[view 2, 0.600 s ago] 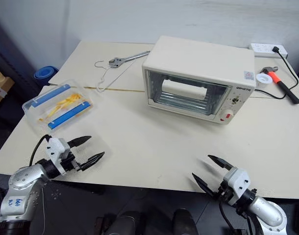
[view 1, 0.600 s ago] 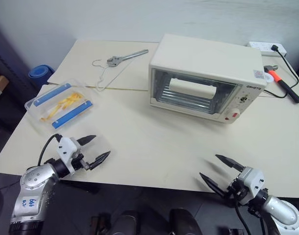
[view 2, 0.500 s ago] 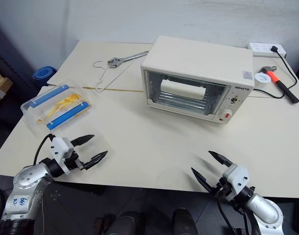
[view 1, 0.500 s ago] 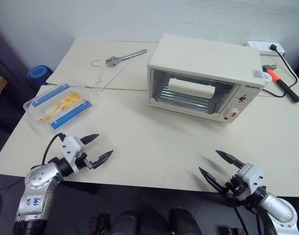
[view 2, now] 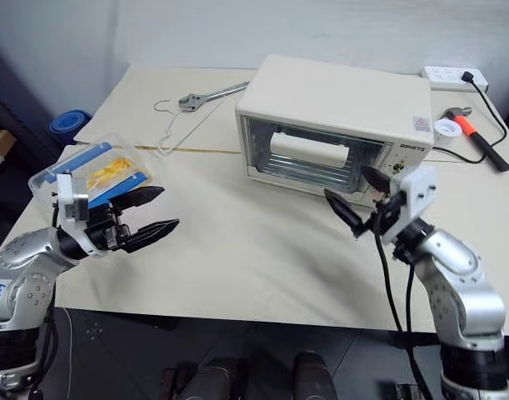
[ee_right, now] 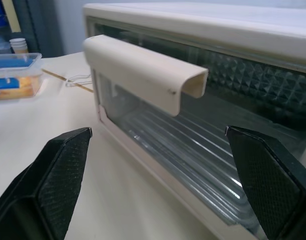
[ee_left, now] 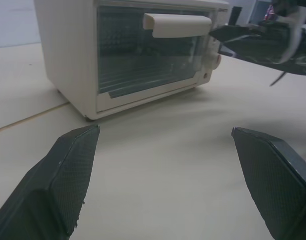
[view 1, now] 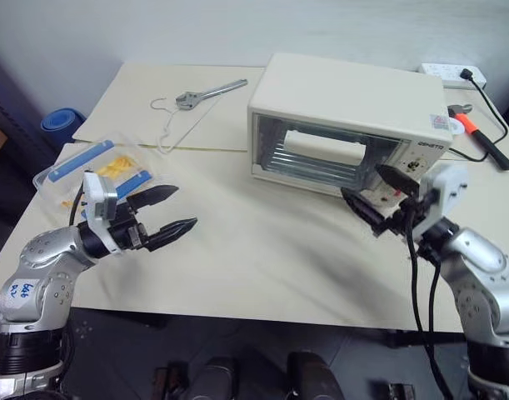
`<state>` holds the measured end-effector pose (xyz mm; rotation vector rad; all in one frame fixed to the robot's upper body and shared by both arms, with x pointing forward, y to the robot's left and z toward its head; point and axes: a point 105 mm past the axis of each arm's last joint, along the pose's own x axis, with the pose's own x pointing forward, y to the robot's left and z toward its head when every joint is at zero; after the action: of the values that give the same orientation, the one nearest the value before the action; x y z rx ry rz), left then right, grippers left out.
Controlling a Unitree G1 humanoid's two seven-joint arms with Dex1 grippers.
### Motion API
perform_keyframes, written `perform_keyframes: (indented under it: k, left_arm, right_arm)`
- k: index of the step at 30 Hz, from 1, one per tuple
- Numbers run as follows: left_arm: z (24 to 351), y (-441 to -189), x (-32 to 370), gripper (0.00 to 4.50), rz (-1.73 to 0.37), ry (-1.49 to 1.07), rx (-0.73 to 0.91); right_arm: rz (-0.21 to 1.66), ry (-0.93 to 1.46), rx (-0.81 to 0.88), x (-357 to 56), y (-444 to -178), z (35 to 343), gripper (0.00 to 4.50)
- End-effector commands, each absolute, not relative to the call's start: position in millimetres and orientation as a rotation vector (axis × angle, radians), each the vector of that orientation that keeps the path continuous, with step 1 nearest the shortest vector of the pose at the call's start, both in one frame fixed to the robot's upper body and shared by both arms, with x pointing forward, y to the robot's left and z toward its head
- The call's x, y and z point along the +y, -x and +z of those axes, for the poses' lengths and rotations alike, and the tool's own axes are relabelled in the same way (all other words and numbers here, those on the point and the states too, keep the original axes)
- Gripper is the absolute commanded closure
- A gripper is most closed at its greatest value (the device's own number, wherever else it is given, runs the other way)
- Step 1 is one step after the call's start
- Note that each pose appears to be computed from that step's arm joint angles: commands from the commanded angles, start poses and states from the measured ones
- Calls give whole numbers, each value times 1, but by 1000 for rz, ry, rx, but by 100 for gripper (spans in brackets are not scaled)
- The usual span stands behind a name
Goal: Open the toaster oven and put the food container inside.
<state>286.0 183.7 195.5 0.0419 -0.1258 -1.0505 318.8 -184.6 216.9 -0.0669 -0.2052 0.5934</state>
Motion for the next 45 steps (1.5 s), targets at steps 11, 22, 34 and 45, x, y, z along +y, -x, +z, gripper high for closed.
perform_keyframes:
  k: [11,22,34,45]
  left_arm:
    - [202,-291,180,0,-1001,-1,-159]
    - [241,-350,156,175,-957,24,-278]
    - [213,-384,71,448,-1219,-176,-200]
    - [152,-363,76,448,-1229,-341,-68]
  right_arm:
    - [862,117,-221,-129,-298,225,4]
    - [986,400,-113,-131,-258,163,0]
    - [860,425,-101,-152,-257,147,0]
    - [625,284,-27,-216,-201,132,0]
